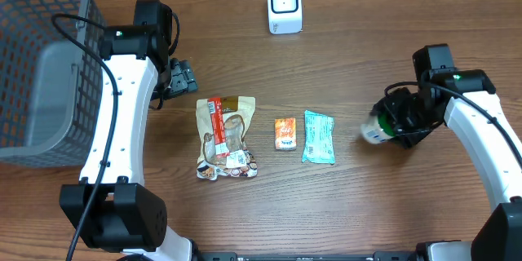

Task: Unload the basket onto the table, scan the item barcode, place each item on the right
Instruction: 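Carry the jar up and back toward the barcode scanner, then hold the jar label in front of the white scanner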

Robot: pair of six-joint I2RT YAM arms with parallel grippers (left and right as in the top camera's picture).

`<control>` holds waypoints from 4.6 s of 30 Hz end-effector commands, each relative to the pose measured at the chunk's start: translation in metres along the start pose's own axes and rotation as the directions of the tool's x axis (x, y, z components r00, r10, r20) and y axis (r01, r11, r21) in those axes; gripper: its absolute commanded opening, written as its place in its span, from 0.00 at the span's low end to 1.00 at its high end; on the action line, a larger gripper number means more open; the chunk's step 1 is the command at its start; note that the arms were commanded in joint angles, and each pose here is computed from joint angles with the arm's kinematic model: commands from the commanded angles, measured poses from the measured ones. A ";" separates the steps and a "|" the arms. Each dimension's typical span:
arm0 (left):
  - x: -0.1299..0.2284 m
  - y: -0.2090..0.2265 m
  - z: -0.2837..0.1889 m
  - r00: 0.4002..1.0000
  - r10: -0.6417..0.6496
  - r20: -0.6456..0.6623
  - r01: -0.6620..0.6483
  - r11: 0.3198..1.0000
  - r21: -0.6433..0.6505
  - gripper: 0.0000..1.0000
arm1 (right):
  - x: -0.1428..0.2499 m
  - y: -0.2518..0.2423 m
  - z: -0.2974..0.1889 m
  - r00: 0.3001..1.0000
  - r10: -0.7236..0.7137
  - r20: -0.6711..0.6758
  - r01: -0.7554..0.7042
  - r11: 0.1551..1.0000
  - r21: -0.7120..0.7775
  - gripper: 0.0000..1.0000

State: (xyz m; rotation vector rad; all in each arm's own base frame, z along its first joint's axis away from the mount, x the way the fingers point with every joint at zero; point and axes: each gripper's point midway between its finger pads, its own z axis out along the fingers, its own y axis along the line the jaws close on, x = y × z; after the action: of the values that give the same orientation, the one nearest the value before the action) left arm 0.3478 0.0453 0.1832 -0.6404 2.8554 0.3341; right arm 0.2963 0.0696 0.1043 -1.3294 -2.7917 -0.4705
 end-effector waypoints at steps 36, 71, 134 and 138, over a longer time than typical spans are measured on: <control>-0.005 0.000 -0.005 1.000 -0.022 0.020 0.022 1.000 0.003 1.00 | 0.011 0.078 -0.142 0.369 -0.697 0.615 0.902 0.428 -0.056 0.04; -0.005 -0.001 -0.005 1.000 -0.021 0.020 0.021 1.000 0.003 0.99 | 0.023 0.204 -0.267 0.192 -0.693 0.695 0.960 0.281 0.016 0.03; -0.005 0.000 -0.005 1.000 -0.022 0.020 0.022 1.000 0.003 1.00 | -0.089 0.432 0.034 0.331 -0.228 0.915 0.843 0.508 -0.179 0.04; -0.005 -0.001 -0.005 1.000 -0.021 0.020 0.021 1.000 0.003 1.00 | -0.090 0.432 0.036 0.333 -0.230 0.915 0.842 0.509 -0.178 0.04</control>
State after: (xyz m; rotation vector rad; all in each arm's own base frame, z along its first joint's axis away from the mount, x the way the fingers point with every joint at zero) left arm 0.3478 0.0453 0.1832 -0.6404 2.8554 0.3341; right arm 0.6823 0.2707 0.1516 -0.2906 -4.1967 -1.1929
